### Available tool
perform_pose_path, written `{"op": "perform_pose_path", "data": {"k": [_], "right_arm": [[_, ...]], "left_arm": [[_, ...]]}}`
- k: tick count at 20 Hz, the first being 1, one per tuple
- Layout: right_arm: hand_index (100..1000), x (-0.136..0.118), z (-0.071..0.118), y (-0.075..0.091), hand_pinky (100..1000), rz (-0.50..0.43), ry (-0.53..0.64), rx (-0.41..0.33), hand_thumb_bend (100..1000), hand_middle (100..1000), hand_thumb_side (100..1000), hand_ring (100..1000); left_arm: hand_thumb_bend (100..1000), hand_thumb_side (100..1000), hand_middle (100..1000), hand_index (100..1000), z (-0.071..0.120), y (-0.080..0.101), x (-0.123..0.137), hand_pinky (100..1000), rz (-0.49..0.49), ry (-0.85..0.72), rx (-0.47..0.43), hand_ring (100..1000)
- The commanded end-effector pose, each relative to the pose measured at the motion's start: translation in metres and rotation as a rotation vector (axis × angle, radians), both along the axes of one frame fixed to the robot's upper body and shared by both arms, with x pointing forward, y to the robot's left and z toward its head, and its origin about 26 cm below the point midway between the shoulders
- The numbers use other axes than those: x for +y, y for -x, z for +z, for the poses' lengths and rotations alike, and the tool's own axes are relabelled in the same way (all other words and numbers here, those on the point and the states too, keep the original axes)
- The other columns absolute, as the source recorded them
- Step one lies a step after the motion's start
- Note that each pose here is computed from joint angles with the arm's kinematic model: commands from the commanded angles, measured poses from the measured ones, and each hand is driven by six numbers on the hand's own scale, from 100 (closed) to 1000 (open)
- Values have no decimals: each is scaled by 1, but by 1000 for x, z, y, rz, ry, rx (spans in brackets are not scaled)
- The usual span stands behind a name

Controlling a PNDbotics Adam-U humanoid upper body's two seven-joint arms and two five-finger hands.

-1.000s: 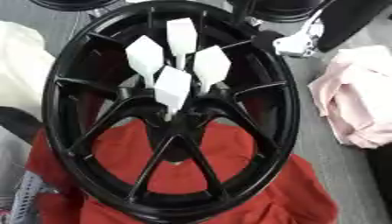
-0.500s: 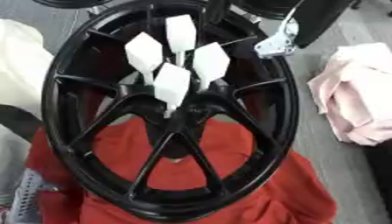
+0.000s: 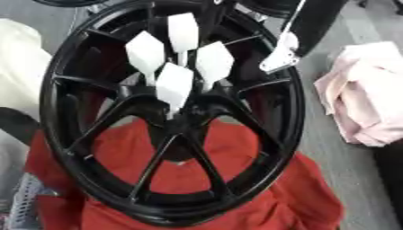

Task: Pull the pin out of the wheel hub.

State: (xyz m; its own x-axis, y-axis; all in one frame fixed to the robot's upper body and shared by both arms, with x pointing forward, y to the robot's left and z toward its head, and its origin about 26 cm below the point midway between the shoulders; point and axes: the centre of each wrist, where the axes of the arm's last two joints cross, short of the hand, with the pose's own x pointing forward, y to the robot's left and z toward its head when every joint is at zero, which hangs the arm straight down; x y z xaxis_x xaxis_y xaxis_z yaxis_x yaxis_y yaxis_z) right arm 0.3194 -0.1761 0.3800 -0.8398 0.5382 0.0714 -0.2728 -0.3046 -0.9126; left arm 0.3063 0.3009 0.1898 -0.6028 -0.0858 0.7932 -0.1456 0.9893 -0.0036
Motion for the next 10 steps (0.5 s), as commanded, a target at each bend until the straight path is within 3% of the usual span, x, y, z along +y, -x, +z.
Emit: {"op": "perform_pose_path", "data": {"k": [1, 10], "right_arm": [[816, -1, 6, -1, 854, -1, 10, -31, 370, 758, 284, 843], [826, -1, -1, -13, 857, -12, 15, -20, 362, 771, 289, 854]], "left_arm": [[112, 865, 694, 881, 6, 1, 0, 789, -9, -10, -15, 727], [114, 867, 692, 878, 4, 1, -1, 789, -12, -3, -13, 727]]}}
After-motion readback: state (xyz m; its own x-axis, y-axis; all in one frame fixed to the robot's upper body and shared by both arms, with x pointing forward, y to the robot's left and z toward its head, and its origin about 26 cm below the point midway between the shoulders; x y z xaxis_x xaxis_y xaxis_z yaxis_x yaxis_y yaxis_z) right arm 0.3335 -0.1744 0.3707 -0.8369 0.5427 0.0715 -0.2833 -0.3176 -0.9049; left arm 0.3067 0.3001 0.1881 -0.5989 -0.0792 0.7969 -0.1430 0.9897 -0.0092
